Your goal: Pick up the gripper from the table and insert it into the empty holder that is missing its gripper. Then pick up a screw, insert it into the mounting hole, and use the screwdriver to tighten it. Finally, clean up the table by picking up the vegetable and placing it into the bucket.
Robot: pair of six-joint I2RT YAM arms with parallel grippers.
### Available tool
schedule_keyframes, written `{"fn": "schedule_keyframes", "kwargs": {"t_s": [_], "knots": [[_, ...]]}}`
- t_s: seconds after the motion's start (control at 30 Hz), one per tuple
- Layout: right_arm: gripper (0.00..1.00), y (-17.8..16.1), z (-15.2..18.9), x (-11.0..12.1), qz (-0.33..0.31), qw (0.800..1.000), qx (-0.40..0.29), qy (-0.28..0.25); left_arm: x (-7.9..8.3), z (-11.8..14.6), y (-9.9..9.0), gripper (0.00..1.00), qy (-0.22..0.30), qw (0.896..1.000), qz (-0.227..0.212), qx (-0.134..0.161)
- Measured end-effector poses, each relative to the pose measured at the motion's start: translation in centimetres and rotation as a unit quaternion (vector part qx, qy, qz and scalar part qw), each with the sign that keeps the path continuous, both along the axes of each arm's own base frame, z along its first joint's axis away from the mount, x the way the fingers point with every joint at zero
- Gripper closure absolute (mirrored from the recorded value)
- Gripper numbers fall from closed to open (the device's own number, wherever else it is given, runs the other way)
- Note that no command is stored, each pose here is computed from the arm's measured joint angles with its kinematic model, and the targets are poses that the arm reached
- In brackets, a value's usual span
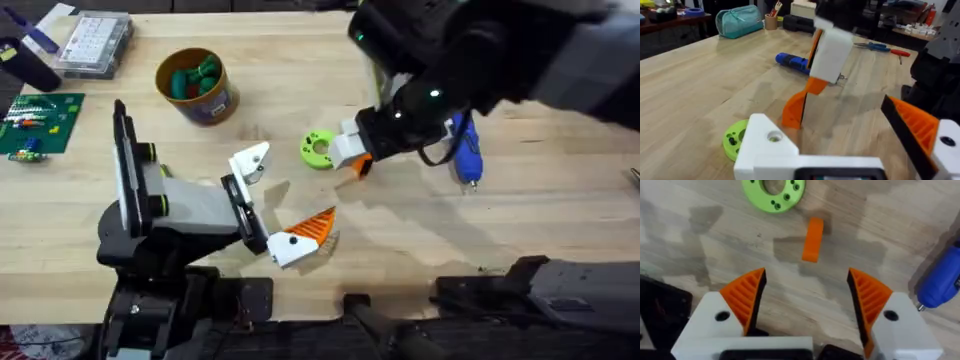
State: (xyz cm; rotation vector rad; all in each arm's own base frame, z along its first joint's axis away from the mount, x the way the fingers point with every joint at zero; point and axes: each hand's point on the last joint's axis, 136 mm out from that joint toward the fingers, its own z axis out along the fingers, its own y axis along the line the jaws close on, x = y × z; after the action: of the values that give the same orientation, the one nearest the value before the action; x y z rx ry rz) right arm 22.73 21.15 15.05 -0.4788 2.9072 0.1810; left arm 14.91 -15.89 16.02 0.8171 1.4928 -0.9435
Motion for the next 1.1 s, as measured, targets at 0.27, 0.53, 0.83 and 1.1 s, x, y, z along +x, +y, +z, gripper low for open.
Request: {"fn": "schedule_keyframes", "kwargs": {"t_s": [0.27,0.53,0.83,1.1], "knots": [[0.047,0.3,-2.5,0.3,0.0,0.999,-0.027,0.028,0.0,0.0,0.0,0.009,0.0,1.0,0.0,0.0],[0.047,0.9,-4.1,1.0,0.005,0.999,-0.034,0.035,0.0,0.0,0.0,0.009,0.0,1.0,0.0,0.0],[0.047,1.2,-4.2,1.3,0.01,0.999,-0.03,0.029,0.0,0.0,0.0,0.009,0.0,1.0,0.0,0.0],[0.048,1.1,-4.6,1.2,0.013,0.999,-0.034,0.033,0.0,0.0,0.0,0.009,0.0,1.0,0.0,0.0]]}}
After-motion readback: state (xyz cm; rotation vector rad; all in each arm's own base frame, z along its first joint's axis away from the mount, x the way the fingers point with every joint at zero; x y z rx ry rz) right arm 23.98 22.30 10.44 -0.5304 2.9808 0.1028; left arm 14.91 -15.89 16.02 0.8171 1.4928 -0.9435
